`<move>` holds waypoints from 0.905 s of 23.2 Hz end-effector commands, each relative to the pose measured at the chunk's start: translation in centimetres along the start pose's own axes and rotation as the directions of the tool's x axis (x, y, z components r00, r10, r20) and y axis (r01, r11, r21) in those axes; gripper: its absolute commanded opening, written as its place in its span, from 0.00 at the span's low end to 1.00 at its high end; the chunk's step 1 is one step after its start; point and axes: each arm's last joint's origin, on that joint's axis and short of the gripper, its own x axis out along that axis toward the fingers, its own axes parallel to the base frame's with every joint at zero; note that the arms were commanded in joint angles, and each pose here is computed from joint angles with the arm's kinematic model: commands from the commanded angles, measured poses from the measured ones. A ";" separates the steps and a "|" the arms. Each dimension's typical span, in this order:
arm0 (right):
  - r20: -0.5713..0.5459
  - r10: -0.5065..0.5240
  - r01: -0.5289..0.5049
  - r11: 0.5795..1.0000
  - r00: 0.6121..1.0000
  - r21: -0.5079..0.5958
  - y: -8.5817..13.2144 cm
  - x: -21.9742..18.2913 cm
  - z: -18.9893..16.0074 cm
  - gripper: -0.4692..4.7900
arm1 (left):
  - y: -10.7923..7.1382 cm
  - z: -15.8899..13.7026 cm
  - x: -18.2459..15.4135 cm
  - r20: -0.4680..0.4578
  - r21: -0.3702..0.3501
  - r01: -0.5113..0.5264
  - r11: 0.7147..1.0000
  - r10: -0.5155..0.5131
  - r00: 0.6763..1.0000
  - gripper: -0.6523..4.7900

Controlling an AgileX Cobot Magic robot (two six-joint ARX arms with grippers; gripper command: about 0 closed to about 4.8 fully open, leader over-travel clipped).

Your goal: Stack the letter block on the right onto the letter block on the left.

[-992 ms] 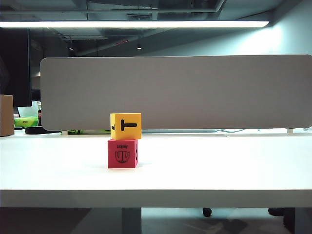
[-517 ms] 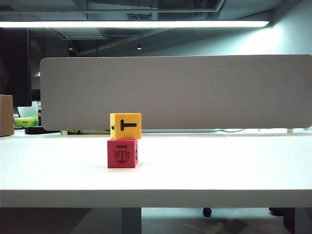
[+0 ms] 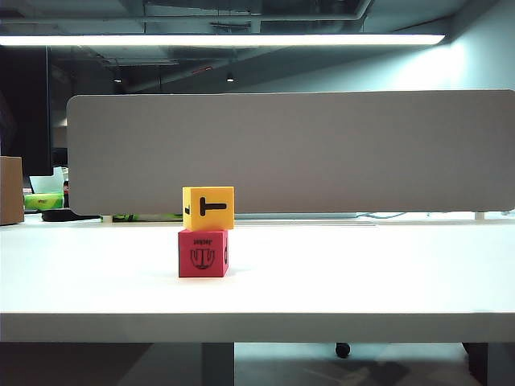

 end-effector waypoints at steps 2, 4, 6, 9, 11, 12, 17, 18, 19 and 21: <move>-0.057 -0.001 0.001 1.000 0.998 0.005 -0.1 0.4 -2.3 0.09 | 0.0 0.3 0.0 0.018 -0.004 0.001 1.000 -0.001 1.000 0.17; -0.091 -0.004 0.004 1.000 0.996 0.005 -0.2 0.6 -3.4 0.09 | 0.0 0.3 0.0 0.018 -0.004 0.001 1.000 -0.001 1.000 0.17; -0.165 -0.001 0.002 1.000 0.986 0.007 -0.2 0.6 -4.7 0.09 | 0.0 0.3 0.0 0.018 -0.004 0.001 1.000 -0.001 1.000 0.17; -0.221 -0.005 0.007 1.000 0.975 0.008 -0.3 0.5 -5.2 0.09 | 0.0 0.3 0.0 0.018 -0.004 0.001 1.000 -0.001 1.000 0.17; -0.222 -0.005 0.007 1.000 0.975 0.008 -0.3 0.5 -5.2 0.09 | 0.0 0.3 0.0 0.018 -0.004 0.001 1.000 -0.001 1.000 0.17; -0.222 -0.005 0.007 1.000 0.975 0.008 -0.3 0.5 -5.2 0.09 | 0.0 0.3 0.0 0.018 -0.004 0.001 1.000 -0.001 1.000 0.17; -0.222 -0.005 0.007 1.000 0.975 0.008 -0.3 0.5 -5.2 0.09 | 0.0 0.3 0.0 0.018 -0.004 0.001 1.000 -0.001 1.000 0.17; -0.222 -0.005 0.007 1.000 0.975 0.008 -0.3 0.5 -5.2 0.09 | 0.0 0.3 0.0 0.018 -0.004 0.001 1.000 -0.001 1.000 0.17; -0.222 -0.005 0.007 1.000 0.975 0.008 -0.3 0.5 -5.2 0.09 | 0.0 0.3 0.0 0.018 -0.004 0.001 1.000 -0.001 1.000 0.17; -0.222 -0.005 0.007 1.000 0.975 0.008 -0.3 0.5 -5.2 0.09 | 0.0 0.3 0.0 0.018 -0.004 0.001 1.000 -0.001 1.000 0.17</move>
